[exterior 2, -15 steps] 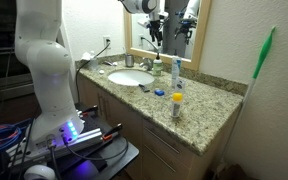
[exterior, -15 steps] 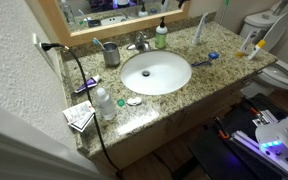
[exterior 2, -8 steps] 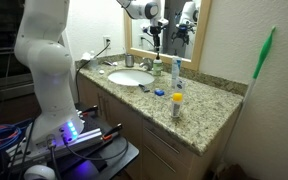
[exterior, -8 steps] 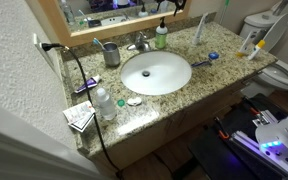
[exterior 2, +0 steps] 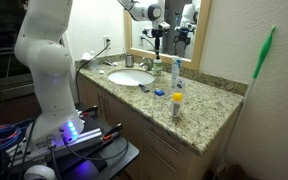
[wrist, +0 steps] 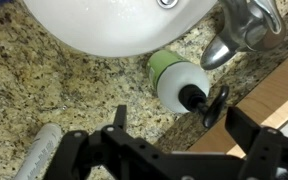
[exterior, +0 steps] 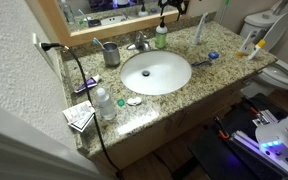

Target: Move the pump bottle forward and then push down on its pump

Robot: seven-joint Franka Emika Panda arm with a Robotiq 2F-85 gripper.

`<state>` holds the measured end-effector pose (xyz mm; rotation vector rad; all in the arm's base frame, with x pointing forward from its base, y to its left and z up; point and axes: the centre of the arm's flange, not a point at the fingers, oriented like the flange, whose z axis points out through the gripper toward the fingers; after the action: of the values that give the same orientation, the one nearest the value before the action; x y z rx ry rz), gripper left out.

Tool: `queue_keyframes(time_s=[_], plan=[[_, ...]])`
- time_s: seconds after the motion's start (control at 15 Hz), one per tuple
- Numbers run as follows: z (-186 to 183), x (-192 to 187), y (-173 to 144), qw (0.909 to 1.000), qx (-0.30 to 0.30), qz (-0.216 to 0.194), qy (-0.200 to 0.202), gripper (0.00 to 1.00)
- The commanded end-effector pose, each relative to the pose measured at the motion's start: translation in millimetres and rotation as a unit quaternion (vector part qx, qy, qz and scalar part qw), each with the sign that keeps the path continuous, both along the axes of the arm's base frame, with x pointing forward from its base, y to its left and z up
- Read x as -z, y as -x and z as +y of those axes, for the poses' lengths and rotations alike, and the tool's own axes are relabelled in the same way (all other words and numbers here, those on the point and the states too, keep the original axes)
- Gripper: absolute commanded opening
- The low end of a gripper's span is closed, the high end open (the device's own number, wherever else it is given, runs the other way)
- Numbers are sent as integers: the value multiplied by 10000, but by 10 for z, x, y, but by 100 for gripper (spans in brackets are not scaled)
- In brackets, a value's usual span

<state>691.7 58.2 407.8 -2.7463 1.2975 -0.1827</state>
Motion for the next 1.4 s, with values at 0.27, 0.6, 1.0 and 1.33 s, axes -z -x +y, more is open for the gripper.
queue_keyframes(time_s=[0.27,0.6,1.0,1.33], plan=[[-1,99,-93,9998,176,-24,-116,100],[14,129,-48,9996,257,23,-96,100],[37,94,-60,9997,231,-42,-57,53],[33,112,-66,9997,222,-38,5,17]])
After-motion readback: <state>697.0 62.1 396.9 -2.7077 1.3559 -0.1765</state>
